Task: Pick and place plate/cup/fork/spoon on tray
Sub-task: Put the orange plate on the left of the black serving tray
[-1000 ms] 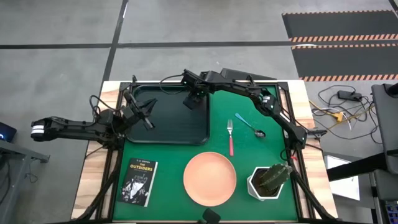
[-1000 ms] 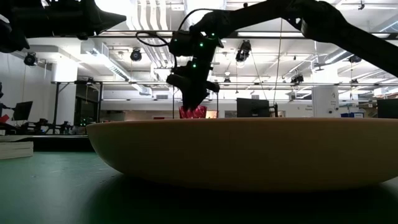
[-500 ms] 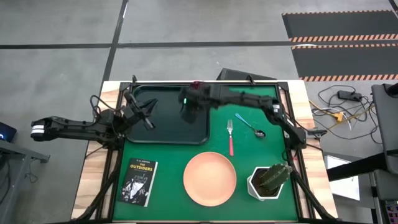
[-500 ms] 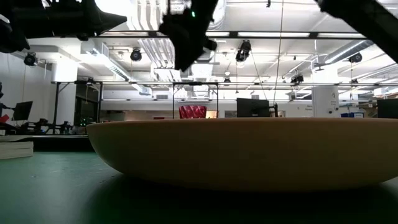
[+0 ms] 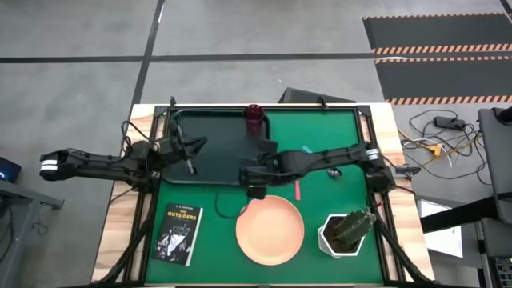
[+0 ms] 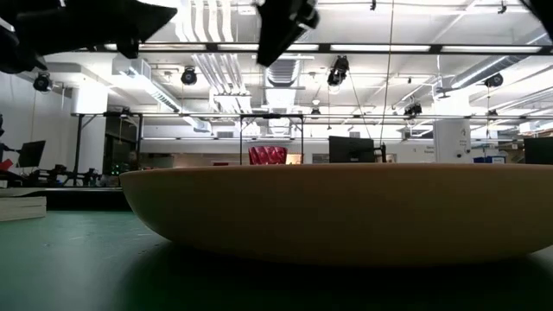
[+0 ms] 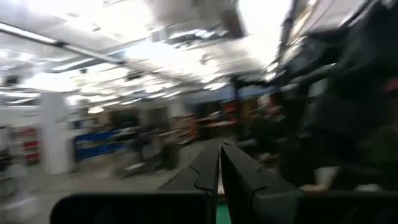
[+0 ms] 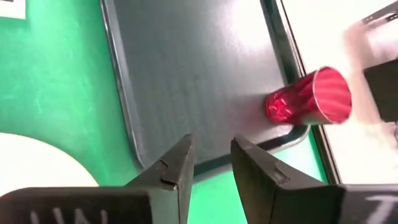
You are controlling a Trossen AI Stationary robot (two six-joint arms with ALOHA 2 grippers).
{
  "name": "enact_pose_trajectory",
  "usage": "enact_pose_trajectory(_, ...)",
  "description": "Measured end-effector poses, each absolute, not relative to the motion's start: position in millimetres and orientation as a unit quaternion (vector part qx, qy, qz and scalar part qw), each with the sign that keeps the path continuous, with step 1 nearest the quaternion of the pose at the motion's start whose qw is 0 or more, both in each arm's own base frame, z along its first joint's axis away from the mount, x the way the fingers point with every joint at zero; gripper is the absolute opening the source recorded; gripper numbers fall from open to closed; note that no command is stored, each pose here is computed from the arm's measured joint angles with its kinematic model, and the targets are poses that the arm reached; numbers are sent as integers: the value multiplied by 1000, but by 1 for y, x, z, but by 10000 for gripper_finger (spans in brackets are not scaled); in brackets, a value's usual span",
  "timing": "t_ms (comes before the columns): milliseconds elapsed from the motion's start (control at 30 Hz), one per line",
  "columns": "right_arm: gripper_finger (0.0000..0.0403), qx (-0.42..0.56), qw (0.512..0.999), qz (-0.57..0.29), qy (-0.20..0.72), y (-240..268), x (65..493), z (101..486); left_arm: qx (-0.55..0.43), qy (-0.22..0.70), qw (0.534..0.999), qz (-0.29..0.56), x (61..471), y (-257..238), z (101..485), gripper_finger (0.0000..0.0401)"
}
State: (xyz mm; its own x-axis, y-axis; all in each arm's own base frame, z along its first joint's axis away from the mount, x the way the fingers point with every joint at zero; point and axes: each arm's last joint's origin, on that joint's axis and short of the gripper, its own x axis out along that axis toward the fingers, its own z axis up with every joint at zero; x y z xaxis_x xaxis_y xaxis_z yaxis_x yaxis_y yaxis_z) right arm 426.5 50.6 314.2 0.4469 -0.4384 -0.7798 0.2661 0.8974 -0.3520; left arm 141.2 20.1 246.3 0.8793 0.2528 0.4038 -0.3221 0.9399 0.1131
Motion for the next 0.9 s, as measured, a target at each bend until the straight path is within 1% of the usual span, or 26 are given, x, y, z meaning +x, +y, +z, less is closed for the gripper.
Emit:
enact_pose_trajectory(133,88,-75,875,-203,434,53,404,315,47,-221,968,109,140,18,250,0)
enact_pose_trajectory(267,84,-75,903,-186,380,53,374,314,8,-222,971,87,141,17,249,0)
enact_pose_trajectory(367,82,-68,924,-179,332,51,349,313,-36,-219,974,53,142,16,248,0)
enact_pose_trajectory(467,82,-62,941,-170,285,50,323,310,-86,-204,975,0,144,14,245,0)
enact_pose_trajectory(600,84,-54,961,-158,222,49,290,305,-166,-154,972,-58,148,11,237,0)
enact_pose_trajectory(667,82,-58,969,-149,191,48,275,302,-201,-130,968,-67,150,11,233,0)
enact_pose_trajectory(800,75,-67,980,-138,124,46,249,297,-242,-99,962,-74,157,7,226,0)
enact_pose_trajectory(900,70,-72,986,-127,80,46,231,295,-261,-82,960,-59,165,3,222,0)
